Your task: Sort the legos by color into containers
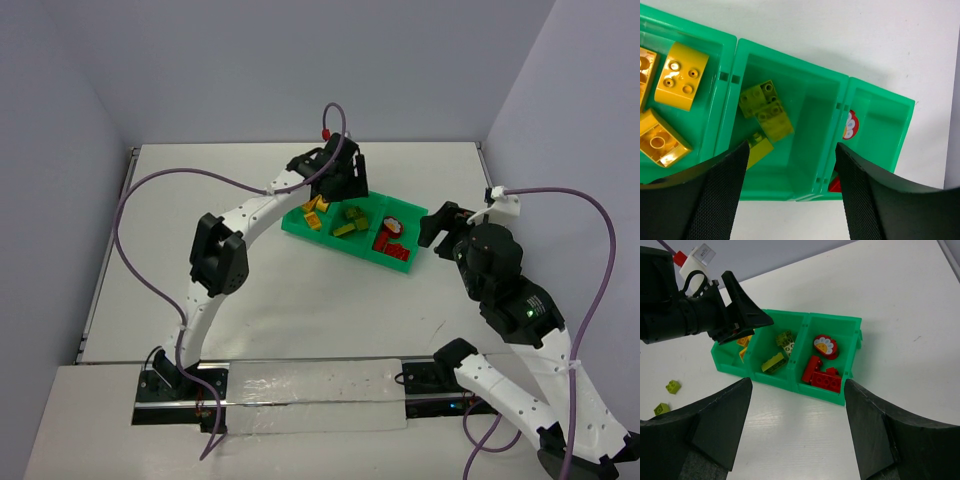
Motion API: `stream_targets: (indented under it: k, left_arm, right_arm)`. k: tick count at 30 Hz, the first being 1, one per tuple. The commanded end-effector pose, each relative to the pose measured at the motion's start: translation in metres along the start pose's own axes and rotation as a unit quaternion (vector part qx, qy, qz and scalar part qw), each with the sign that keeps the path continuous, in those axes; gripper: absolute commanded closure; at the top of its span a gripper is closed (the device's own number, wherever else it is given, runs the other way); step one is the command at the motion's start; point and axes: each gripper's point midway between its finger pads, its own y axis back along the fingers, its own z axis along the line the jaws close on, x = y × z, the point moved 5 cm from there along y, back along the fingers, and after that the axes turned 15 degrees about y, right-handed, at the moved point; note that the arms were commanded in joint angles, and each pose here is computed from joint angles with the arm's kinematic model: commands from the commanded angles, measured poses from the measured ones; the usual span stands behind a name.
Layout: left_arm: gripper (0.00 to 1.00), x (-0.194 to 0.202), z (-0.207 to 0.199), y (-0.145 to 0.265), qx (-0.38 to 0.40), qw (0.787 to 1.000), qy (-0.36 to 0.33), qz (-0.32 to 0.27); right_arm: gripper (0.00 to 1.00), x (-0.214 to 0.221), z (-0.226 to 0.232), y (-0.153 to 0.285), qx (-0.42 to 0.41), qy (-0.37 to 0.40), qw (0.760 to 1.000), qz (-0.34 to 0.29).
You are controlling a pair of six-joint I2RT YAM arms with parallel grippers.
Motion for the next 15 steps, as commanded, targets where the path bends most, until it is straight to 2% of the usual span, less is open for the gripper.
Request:
stream_targets:
  k: [1,5,9,11,13,15]
  left_arm:
    - [0.18,-0.019,-0.026,0.023,0.046,0.999,-0.003,-0.027]
    - [0.21,-0.038,-0.027,0.062,0.036,0.997,-0.023,-0.07]
    - [0.25,-0.059,0.0,0.108,-0.02,0.989,-0.037,-0.138]
    - [0.24,-0.072,0.033,0.141,-0.061,0.982,-0.029,-0.179]
    - [0.22,-0.082,0.077,0.159,-0.103,0.976,-0.001,-0.194]
    - [0.16,-0.077,0.122,0.159,-0.141,0.973,0.034,-0.18]
  right_arm:
    - [0.19,-0.008,-0.003,0.001,0.014,-0.001,1.0,-0.01]
    - [0.19,-0.007,-0.001,0.0,0.007,-0.004,1.0,-0.009]
    - [0.19,-0.006,-0.002,0.0,0.009,-0.004,1.0,-0.011]
    - [0.18,-0.004,-0.002,-0.002,0.009,-0.004,1.0,-0.01]
    - [0.18,-0.001,0.001,-0.005,0.004,-0.003,1.0,-0.007]
    - [0.18,-0.001,0.004,-0.007,-0.001,-0.005,1.0,-0.005]
